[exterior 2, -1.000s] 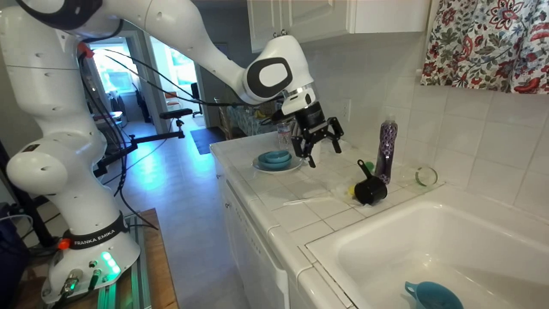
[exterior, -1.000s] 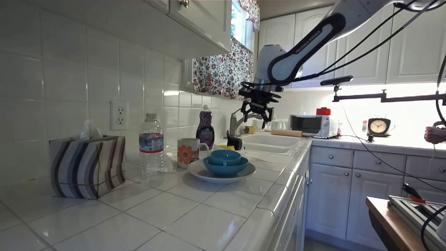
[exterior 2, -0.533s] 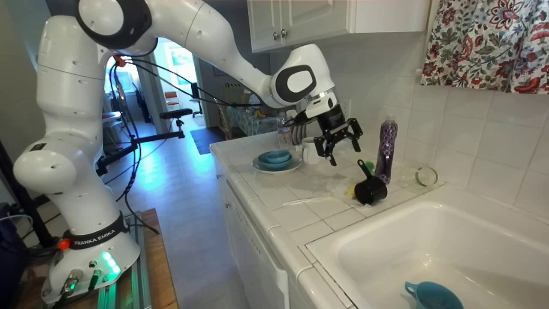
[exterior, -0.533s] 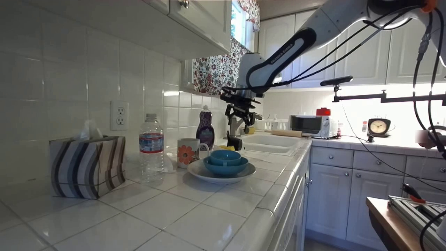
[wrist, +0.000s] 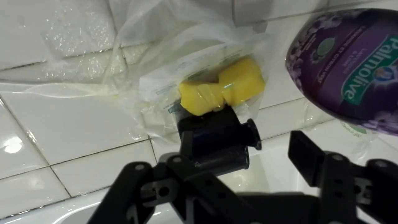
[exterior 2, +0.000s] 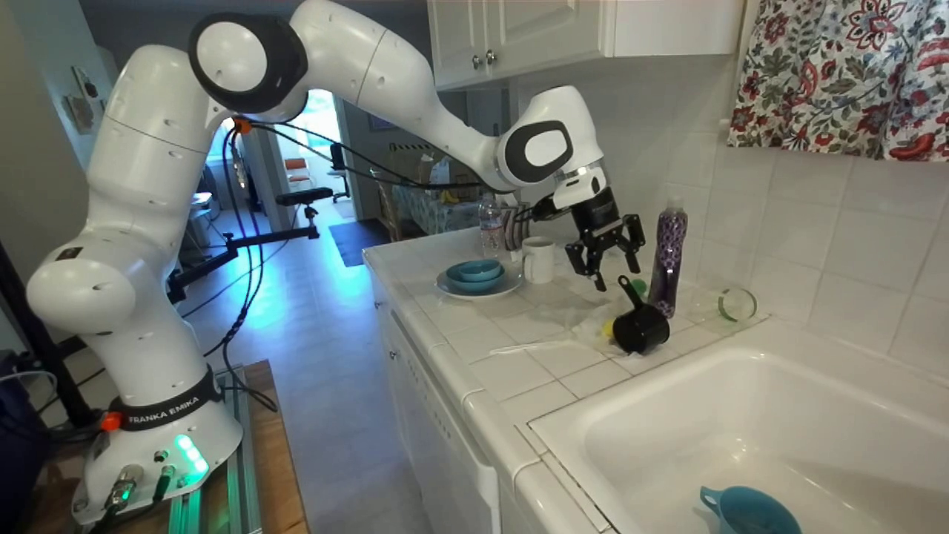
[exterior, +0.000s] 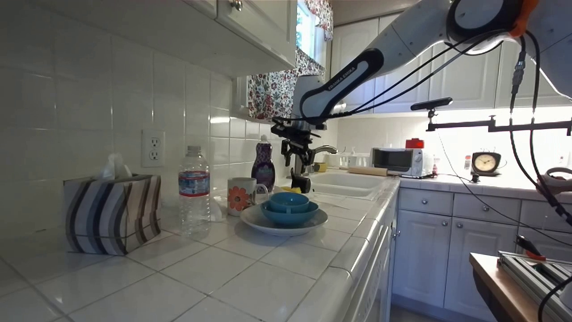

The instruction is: Place the scooper in the bowl

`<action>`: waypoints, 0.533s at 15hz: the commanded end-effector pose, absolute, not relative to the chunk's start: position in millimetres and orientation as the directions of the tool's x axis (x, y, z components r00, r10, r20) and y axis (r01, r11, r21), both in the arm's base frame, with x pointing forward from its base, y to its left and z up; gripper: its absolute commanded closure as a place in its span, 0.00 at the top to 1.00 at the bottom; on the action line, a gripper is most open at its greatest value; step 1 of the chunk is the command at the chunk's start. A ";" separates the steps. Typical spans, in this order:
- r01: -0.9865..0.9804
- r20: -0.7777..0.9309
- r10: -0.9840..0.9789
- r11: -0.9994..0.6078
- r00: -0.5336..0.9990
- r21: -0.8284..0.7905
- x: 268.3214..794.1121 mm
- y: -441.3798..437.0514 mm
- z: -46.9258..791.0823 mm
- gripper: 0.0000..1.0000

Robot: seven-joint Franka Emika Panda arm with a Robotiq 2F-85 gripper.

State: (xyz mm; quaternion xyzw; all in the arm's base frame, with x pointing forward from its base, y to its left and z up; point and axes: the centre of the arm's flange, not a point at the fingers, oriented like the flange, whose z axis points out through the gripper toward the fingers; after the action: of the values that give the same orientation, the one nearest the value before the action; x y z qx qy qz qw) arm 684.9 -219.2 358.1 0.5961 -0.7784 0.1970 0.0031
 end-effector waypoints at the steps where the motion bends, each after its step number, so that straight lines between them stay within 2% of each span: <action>1: -0.927 0.226 -0.921 0.248 -0.316 -0.282 703.4 -229.7 349.5 0.53; 2: -0.926 0.228 -0.920 0.253 -0.320 -0.279 704.1 -230.8 347.4 0.48; 3: -0.927 0.229 -0.919 0.255 -0.321 -0.276 704.4 -231.3 345.5 0.34; 5: -0.927 0.233 -0.917 0.256 -0.322 -0.274 705.7 -231.9 343.9 0.19; 8: -0.927 0.238 -0.916 0.255 -0.323 -0.276 707.7 -231.9 346.2 0.04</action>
State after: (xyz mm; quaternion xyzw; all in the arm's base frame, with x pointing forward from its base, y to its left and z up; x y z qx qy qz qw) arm 695.1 -230.2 342.3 0.5887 -0.7860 0.1882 0.0170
